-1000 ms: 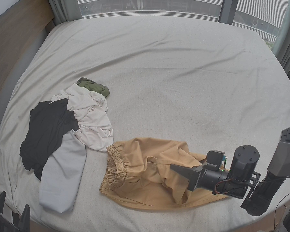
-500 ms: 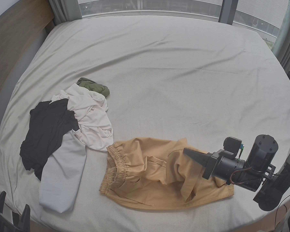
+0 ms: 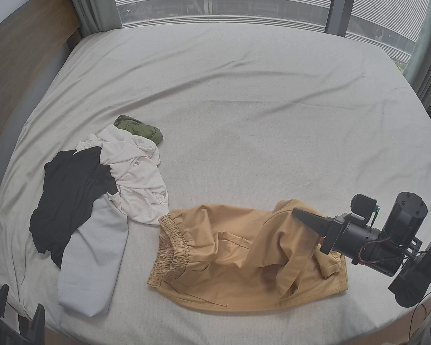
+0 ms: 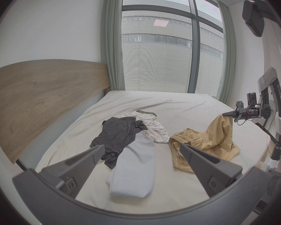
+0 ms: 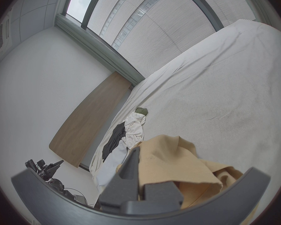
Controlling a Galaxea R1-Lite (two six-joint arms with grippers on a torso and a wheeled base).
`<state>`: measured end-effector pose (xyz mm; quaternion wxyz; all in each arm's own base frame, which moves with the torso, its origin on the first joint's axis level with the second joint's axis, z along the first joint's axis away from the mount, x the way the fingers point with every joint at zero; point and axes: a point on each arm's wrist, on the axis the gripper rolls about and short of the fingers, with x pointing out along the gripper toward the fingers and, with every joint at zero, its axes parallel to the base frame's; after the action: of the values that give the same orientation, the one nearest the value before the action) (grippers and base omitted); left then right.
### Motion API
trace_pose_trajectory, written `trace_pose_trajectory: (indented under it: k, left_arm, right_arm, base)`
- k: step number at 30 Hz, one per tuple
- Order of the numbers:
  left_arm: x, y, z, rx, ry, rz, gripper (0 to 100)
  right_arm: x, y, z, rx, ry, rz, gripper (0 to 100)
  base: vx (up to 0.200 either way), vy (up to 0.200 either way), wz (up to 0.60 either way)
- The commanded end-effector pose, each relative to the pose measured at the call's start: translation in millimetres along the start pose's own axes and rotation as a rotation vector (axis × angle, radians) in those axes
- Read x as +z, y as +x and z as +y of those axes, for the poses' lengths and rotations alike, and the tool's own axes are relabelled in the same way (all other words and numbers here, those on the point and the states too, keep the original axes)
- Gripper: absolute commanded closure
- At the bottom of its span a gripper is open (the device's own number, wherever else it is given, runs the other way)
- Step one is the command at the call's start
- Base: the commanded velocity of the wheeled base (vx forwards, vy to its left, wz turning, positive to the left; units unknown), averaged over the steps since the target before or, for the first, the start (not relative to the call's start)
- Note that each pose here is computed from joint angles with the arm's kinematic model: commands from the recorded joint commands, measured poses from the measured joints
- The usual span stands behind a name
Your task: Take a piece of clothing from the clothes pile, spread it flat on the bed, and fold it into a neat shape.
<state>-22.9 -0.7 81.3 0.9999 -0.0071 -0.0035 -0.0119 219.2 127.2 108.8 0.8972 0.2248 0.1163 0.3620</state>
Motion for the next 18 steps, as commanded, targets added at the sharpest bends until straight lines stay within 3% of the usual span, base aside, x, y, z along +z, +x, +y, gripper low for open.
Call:
trace_pose_trajectory:
  k: [1,11,18]
  left_arm:
    - [-5.1,0.0,0.0,-0.001,-0.003,0.000,0]
    - [-5.2,0.0,0.1,0.002,0.005,0.001,0]
    - [-5.1,0.0,0.0,-0.001,0.017,0.000,0]
  right_arm:
    - [5.9,-3.1,-8.1,-0.019,0.000,-0.018,100]
    - [25.1,-16.7,-39.4,-0.066,0.005,-0.057,100]
    - [32.1,-20.3,-44.4,-0.072,0.000,-0.078,100]
  base:
    - [0.000,0.000,0.00]
    - [0.000,0.000,0.00]
    - [0.000,0.000,0.00]
